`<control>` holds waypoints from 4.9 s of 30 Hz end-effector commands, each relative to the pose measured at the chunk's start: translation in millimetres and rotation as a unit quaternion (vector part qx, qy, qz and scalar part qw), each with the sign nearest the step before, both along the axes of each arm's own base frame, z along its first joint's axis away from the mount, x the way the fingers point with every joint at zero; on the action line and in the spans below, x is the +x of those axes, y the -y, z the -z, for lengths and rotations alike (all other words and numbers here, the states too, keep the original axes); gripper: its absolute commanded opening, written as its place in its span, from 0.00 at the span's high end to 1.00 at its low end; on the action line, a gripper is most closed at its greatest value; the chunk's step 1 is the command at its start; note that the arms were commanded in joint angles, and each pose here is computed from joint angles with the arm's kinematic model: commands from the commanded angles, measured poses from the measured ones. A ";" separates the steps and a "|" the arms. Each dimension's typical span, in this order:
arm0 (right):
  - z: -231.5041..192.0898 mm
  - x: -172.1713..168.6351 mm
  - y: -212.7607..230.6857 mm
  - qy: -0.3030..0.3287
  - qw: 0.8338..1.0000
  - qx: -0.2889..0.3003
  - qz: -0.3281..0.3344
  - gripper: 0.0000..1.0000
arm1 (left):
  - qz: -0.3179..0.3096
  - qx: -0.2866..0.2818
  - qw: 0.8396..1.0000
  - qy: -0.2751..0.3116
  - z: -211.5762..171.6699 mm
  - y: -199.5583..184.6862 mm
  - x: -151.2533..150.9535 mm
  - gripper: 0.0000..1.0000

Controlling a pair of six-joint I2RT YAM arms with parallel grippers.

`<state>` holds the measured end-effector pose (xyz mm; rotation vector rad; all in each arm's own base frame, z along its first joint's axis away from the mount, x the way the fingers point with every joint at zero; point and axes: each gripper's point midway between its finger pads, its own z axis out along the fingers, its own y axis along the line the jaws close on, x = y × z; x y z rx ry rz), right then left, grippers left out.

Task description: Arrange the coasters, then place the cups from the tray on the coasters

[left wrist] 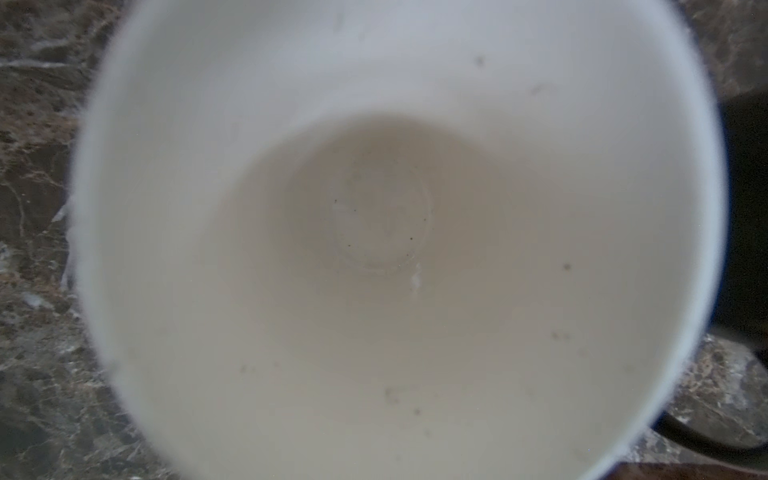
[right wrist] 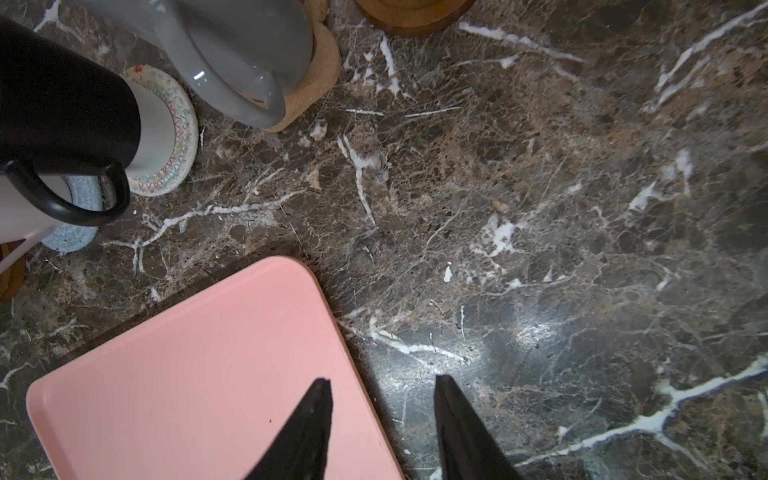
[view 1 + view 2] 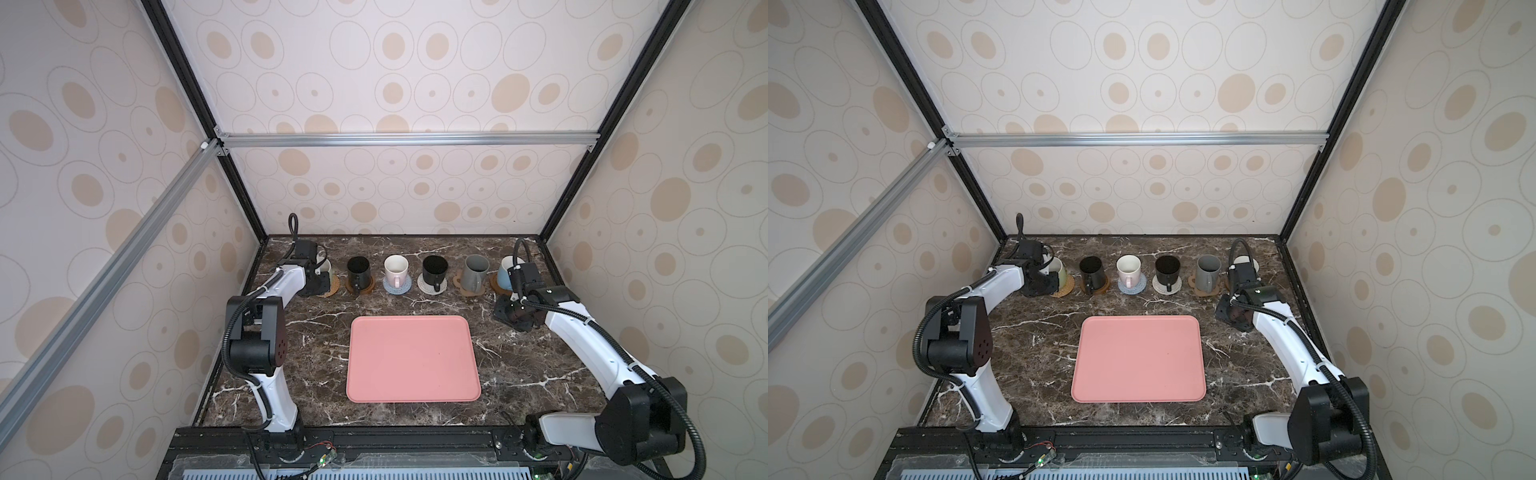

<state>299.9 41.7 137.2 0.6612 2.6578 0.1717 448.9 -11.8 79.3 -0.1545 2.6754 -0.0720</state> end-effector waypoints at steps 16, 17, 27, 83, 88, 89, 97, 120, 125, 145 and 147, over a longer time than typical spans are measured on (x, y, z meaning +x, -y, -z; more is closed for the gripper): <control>-2.3 -5.2 5.4 0.000 1.000 -0.003 0.012 0.56 | 0.015 -0.002 0.999 0.034 -10.0 -3.0 14.6 0.88; -2.3 -5.3 5.4 0.000 1.000 -0.003 0.013 0.56 | 0.014 -0.002 0.999 0.034 -9.3 -3.4 14.3 0.88; -1.3 -6.4 5.6 -0.001 1.000 -0.003 0.013 0.56 | 0.014 0.000 1.000 0.023 0.1 -4.7 10.1 0.84; 24.0 61.4 79.3 0.292 0.908 -0.300 -0.013 0.00 | -0.059 0.065 0.887 0.454 -59.3 -35.7 -79.5 0.00; 27.9 88.7 66.1 0.301 0.905 -0.294 -0.056 0.01 | -0.037 0.072 0.900 0.428 -50.7 -31.3 -62.1 0.00; 35.1 89.5 65.9 0.316 0.901 -0.292 -0.055 0.01 | -0.029 0.080 0.899 0.430 -52.2 -30.8 -60.3 0.00; 47.6 91.1 64.9 0.343 0.899 -0.262 -0.070 0.00 | -0.014 0.110 0.873 0.474 -48.6 -31.5 -71.1 0.00; 47.8 90.7 64.9 0.336 0.902 -0.261 -0.072 0.00 | -0.015 0.111 0.869 0.482 -50.8 -31.8 -71.7 0.00; 47.5 90.8 64.9 0.336 0.902 -0.262 -0.073 0.00 | -0.015 0.111 0.869 0.482 -50.8 -31.5 -71.7 0.00; 47.7 90.8 64.9 0.336 0.902 -0.261 -0.073 0.00 | -0.013 0.111 0.871 0.478 -49.4 -31.2 -70.0 0.00; 47.6 90.7 65.0 0.336 0.902 -0.262 -0.072 0.00 | -0.012 0.111 0.870 0.480 -50.1 -30.9 -70.6 0.00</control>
